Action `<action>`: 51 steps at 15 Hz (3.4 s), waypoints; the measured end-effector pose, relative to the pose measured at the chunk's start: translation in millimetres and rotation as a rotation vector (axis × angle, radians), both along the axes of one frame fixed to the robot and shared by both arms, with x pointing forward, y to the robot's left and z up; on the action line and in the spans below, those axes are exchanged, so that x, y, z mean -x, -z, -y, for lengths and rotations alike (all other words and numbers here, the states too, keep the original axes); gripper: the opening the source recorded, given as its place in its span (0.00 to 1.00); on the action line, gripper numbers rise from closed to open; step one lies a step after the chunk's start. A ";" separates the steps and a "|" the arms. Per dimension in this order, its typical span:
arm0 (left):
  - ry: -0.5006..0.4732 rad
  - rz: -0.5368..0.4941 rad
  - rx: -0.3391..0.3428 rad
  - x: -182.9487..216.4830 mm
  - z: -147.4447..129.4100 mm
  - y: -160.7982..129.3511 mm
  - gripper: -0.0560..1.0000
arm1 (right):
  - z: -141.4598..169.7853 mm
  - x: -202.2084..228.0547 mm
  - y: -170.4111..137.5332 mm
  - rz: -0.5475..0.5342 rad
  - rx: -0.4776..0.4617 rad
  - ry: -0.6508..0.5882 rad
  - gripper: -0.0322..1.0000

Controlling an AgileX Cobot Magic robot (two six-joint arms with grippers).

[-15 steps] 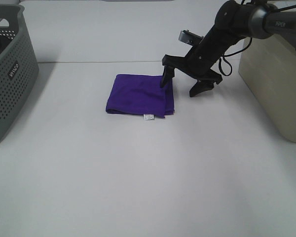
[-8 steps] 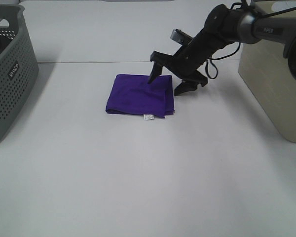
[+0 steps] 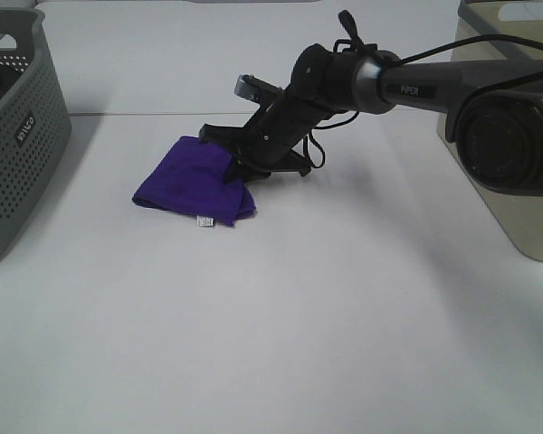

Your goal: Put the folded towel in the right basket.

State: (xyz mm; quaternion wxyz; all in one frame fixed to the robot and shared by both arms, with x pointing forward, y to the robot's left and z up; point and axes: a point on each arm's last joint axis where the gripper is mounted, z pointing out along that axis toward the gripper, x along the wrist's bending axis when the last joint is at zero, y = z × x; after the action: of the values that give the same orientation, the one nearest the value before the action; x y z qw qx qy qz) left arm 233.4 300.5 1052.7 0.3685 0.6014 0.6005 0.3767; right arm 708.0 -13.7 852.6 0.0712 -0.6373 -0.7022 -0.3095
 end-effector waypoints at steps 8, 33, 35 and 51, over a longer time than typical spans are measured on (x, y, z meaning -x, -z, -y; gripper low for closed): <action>0.000 0.000 0.000 0.0 0.0 0.0 0.99 | -3.7 7.7 -80.8 -0.042 0.015 -0.176 0.12; 0.000 0.000 0.000 0.0 0.0 0.0 0.99 | 377.6 0.5 -236.3 0.085 0.416 0.425 0.81; 0.000 0.000 0.000 0.0 0.0 0.0 0.99 | 377.0 0.4 -236.4 0.089 0.415 0.412 0.92; 0.000 0.000 0.000 0.0 0.0 0.0 0.99 | 287.6 53.3 -350.7 0.405 0.455 0.231 0.96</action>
State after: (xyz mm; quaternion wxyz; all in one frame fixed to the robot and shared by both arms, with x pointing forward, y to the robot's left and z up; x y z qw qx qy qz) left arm 233.4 300.5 1052.7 0.3685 0.6014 0.6005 0.3767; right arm 654.6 -301.3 1203.3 -0.2496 -0.6377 -0.6764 -0.2711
